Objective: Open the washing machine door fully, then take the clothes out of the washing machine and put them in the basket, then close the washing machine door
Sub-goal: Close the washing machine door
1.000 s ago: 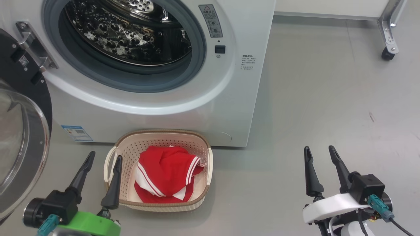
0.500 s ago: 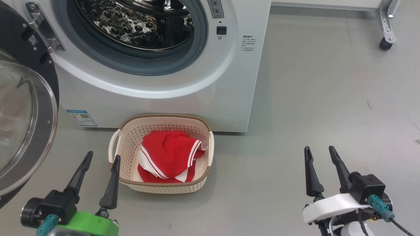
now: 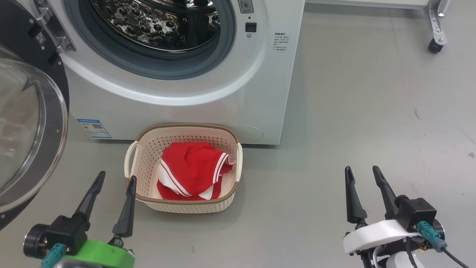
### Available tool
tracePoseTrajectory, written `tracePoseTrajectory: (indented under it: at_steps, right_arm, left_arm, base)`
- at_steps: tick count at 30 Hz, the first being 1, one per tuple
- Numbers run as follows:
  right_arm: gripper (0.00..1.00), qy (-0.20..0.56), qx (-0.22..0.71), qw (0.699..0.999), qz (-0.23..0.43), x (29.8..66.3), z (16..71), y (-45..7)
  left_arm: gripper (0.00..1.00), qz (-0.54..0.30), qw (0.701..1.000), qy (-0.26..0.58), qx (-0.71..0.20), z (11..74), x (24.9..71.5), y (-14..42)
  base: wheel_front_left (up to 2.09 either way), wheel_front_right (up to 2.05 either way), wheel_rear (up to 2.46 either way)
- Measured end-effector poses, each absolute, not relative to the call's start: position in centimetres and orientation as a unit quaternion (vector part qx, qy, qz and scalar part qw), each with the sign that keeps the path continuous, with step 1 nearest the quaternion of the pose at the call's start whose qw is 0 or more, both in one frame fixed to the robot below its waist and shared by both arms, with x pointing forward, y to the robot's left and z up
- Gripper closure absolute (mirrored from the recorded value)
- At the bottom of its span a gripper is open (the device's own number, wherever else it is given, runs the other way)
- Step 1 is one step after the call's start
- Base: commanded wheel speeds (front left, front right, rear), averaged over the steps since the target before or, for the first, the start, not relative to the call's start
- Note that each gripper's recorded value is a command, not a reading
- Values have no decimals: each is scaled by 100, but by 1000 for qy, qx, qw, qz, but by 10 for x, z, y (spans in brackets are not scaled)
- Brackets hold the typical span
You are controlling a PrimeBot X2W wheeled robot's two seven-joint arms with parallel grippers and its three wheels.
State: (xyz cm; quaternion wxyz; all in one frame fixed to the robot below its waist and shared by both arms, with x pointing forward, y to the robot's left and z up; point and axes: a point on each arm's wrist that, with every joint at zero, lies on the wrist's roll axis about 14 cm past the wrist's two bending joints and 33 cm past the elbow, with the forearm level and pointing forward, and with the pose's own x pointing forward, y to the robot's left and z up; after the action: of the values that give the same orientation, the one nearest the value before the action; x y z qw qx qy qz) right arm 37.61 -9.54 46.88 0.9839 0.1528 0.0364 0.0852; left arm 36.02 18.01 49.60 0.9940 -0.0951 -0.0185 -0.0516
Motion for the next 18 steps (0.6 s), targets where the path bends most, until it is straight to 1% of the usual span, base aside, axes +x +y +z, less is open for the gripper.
tracePoseTrajectory:
  at_steps: [18]
  right_arm:
    - [0,33,153,984,87,375,471,-95]
  left_arm:
    - [0,-49,994,-27,-94,501,358,182]
  base:
    - [0,0,0]
